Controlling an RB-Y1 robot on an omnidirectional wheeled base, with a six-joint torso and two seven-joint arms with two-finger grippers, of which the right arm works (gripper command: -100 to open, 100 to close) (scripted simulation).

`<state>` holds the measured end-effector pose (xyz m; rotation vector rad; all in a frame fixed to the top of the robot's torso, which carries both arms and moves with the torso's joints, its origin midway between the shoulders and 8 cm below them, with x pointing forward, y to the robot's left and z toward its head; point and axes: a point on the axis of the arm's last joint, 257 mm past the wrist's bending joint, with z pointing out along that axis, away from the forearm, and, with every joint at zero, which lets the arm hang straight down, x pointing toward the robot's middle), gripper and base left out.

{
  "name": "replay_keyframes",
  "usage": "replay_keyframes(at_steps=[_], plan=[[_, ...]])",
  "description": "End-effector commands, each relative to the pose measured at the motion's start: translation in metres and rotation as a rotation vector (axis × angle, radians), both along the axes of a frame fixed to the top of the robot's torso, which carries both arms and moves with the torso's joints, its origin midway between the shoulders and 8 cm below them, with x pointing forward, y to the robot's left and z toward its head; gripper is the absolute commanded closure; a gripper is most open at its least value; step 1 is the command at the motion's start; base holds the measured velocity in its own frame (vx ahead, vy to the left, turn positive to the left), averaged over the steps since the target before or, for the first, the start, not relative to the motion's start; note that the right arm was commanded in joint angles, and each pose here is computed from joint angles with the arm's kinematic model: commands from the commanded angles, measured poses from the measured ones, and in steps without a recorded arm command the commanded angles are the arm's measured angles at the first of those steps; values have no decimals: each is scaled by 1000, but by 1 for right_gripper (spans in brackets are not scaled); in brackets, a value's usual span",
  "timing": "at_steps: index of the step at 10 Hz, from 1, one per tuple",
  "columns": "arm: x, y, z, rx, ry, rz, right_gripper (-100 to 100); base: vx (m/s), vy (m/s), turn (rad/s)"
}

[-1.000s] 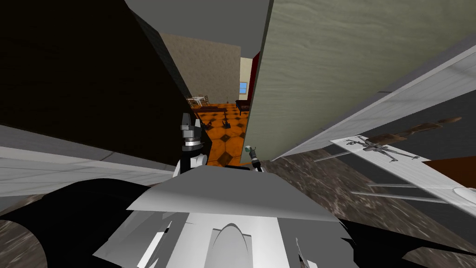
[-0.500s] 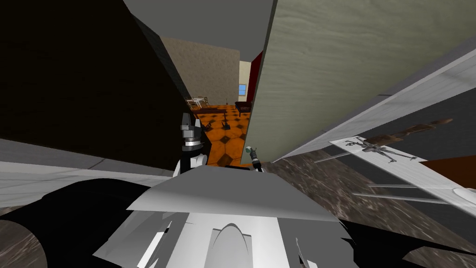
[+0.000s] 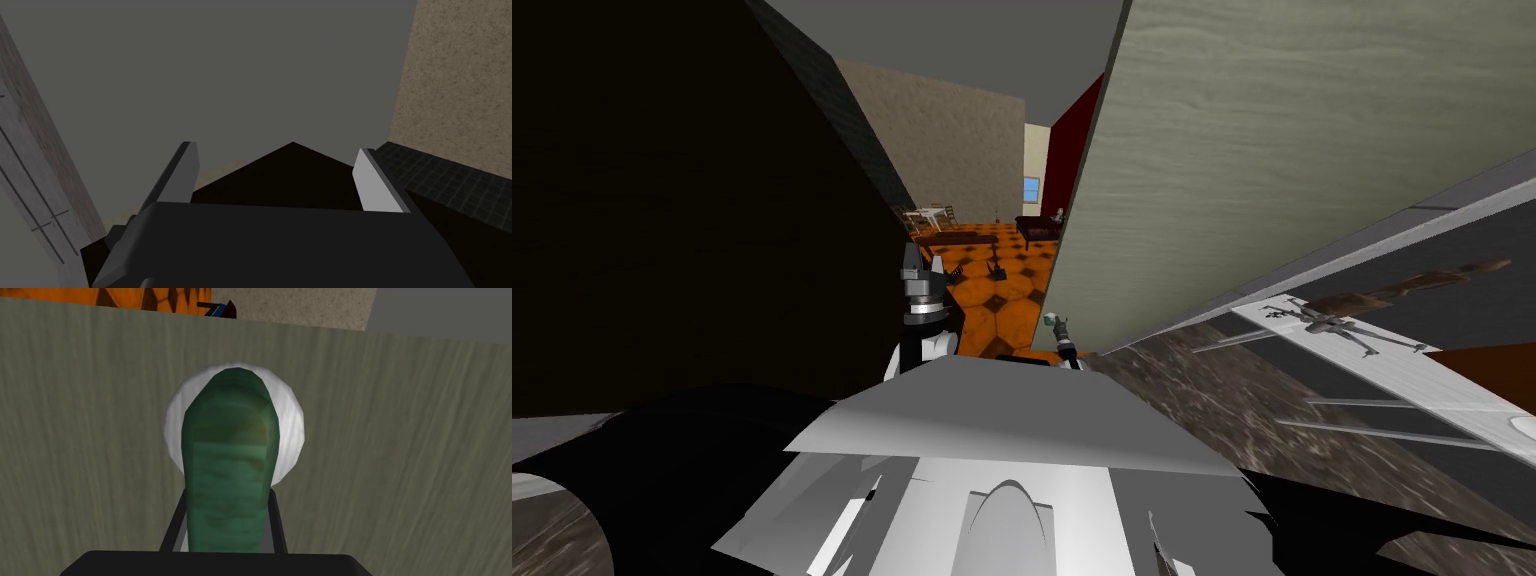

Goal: Push the door open

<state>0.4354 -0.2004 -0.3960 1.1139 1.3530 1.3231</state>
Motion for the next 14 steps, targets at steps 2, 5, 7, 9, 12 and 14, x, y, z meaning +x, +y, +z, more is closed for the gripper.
replay_keyframes(at_steps=[2,5,7,9,12,14], plan=[[5,-25,4,-11,-11,-53,100,175,112,-75],[7,-42,5,-13,-12,-95,100,118,77,-48],[9,-58,5,-13,-13,-137,100,145,115,-103],[10,-68,6,-12,-14,-168,100,171,131,-76],[11,-84,6,-7,-13,-217,100,172,99,-76],[11,-94,6,-1,-13,-251,100,130,109,-78]])
